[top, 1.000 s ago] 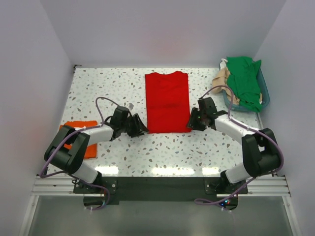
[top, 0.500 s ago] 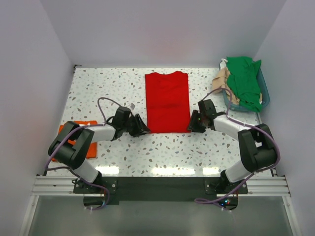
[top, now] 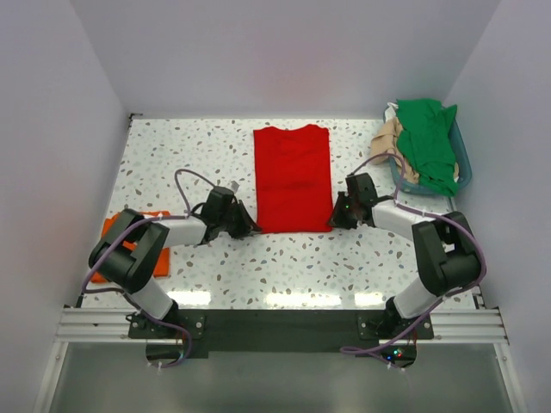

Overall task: Fold and stack the t-shirts
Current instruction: Fold the tshirt

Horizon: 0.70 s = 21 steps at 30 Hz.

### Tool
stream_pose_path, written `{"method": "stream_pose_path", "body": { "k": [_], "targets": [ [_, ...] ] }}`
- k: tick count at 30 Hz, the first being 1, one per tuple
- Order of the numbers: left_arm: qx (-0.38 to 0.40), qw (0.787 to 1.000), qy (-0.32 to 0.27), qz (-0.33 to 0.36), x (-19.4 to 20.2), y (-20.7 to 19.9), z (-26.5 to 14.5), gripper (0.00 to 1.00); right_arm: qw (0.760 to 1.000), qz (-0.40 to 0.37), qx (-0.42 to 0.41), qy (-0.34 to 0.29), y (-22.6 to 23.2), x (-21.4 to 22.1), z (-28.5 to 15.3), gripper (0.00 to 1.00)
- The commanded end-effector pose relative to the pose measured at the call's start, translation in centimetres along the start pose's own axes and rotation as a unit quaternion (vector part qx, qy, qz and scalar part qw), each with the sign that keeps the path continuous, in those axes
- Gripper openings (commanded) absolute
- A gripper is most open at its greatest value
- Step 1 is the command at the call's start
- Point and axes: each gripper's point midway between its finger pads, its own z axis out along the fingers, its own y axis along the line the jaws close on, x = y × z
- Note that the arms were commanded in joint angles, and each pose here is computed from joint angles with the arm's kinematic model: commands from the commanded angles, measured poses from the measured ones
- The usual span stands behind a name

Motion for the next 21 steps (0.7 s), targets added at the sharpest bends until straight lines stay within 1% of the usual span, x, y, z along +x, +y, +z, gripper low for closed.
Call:
{"method": "stream_pose_path", "body": {
  "k": [1, 2, 6, 12, 13, 14, 16, 17, 18, 19, 20, 21],
  "targets": [
    [-0.023, 0.999, -0.023, 0.003, -1.1, -0.1, -0.7, 0.02, 1.000, -0.006, -0.002, 0.001, -0.1, 0.2, -0.5, 0.14],
    [-0.025, 0.999, -0.030, 0.004, -1.3, -0.3, -1.3, 0.01, 1.000, -0.005, -0.005, 0.003, 0.0, 0.3, -0.7, 0.10],
    [-0.015, 0.999, -0.040, 0.003, -1.2, -0.7, -2.7, 0.00, 1.000, -0.008, -0.025, 0.002, 0.6, 0.8, -2.2, 0.01],
    [-0.004, 0.999, -0.051, 0.005, 0.3, -0.8, -5.2, 0.00, 0.998, -0.009, -0.054, 0.007, 0.7, 2.6, -4.7, 0.00],
    [-0.012, 0.999, -0.044, 0.005, 1.4, 0.1, -5.4, 0.00, 0.998, -0.008, -0.058, 0.010, 0.7, 3.1, -5.1, 0.00],
    [-0.002, 0.999, -0.051, 0.007, 1.4, -0.4, -6.1, 0.00, 0.998, -0.009, -0.065, 0.008, 0.5, 3.8, -5.7, 0.00],
    [-0.009, 0.999, -0.043, 0.009, 3.1, 0.5, -6.6, 0.00, 0.997, -0.006, -0.072, 0.015, 0.2, 4.9, -6.4, 0.00],
    [0.003, 0.999, -0.052, 0.015, 3.2, 0.0, -7.3, 0.00, 0.997, -0.004, -0.069, 0.021, -0.4, 5.9, -6.5, 0.00],
    [0.006, 0.998, -0.052, 0.016, 3.5, 0.0, -7.6, 0.00, 0.997, -0.006, -0.080, 0.010, -0.3, 6.0, -7.4, 0.00],
    [-0.007, 0.999, -0.037, 0.018, 5.1, 0.9, -7.8, 0.00, 0.996, -0.002, -0.083, 0.014, -0.5, 6.6, -7.8, 0.00],
    [0.001, 0.999, -0.049, 0.020, 5.1, 0.6, -8.5, 0.00, 0.996, 0.001, -0.082, 0.021, -1.1, 7.7, -7.9, 0.00],
    [0.001, 0.998, -0.052, 0.021, 5.4, 0.7, -8.8, 0.00, 0.995, -0.001, -0.097, 0.005, -0.7, 7.6, -8.9, 0.00]
  ]
}}
